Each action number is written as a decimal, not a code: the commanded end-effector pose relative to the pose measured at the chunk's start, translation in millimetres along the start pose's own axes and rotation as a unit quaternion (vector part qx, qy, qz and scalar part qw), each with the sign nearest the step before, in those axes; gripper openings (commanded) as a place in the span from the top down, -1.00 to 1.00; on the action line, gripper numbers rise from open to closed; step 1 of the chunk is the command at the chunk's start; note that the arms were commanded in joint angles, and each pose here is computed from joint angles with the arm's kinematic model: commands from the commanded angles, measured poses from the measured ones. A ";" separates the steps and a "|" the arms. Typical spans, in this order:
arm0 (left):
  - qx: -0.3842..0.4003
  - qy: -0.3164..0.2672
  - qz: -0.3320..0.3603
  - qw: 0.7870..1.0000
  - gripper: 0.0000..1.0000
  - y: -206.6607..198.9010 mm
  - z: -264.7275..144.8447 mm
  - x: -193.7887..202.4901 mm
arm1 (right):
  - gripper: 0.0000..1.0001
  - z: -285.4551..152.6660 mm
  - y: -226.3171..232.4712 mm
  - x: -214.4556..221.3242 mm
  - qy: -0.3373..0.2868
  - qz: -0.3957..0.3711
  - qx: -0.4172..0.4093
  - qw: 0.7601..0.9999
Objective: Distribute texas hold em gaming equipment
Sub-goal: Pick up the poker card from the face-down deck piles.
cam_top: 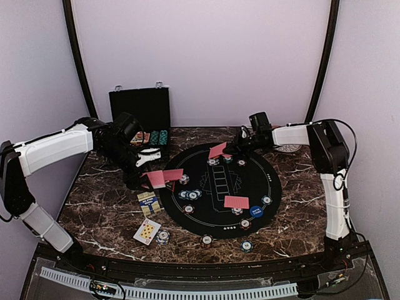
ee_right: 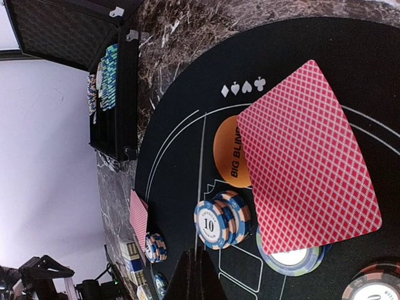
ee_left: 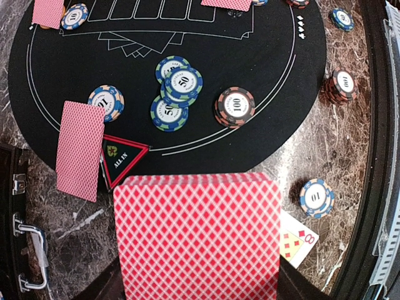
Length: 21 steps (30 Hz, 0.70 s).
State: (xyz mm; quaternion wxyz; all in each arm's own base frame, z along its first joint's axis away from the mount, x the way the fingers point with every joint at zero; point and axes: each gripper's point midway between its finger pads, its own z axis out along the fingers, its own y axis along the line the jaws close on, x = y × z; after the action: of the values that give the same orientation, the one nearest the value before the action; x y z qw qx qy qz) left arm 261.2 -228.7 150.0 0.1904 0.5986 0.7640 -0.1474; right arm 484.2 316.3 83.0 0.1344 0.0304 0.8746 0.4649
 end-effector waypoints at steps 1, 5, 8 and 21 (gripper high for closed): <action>-0.001 -0.025 0.003 1.000 1.00 2.7 -9.5 -14.2 | 1.00 4.0 -7.0 -6.9 -0.005 -0.008 0.012 1.000; -0.002 -0.024 0.004 1.000 1.00 3.9 -11.3 -14.2 | 1.00 5.9 -8.7 -9.2 -0.007 -0.006 0.014 1.000; -0.004 -0.028 0.003 1.000 1.00 5.3 -12.8 -15.1 | 0.94 6.8 -10.1 -10.0 -0.005 -0.003 0.017 1.000; -0.001 -0.031 0.008 0.999 1.00 10.0 -13.0 -19.7 | 0.32 -16.3 -5.9 -9.4 -0.018 -0.033 0.065 0.997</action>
State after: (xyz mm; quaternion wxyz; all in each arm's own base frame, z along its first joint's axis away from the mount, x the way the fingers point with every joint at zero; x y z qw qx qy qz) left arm 268.6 -232.0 154.6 0.1960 0.5954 0.7637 -0.1542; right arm 486.9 305.9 60.3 0.1299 0.0327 0.9003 0.4142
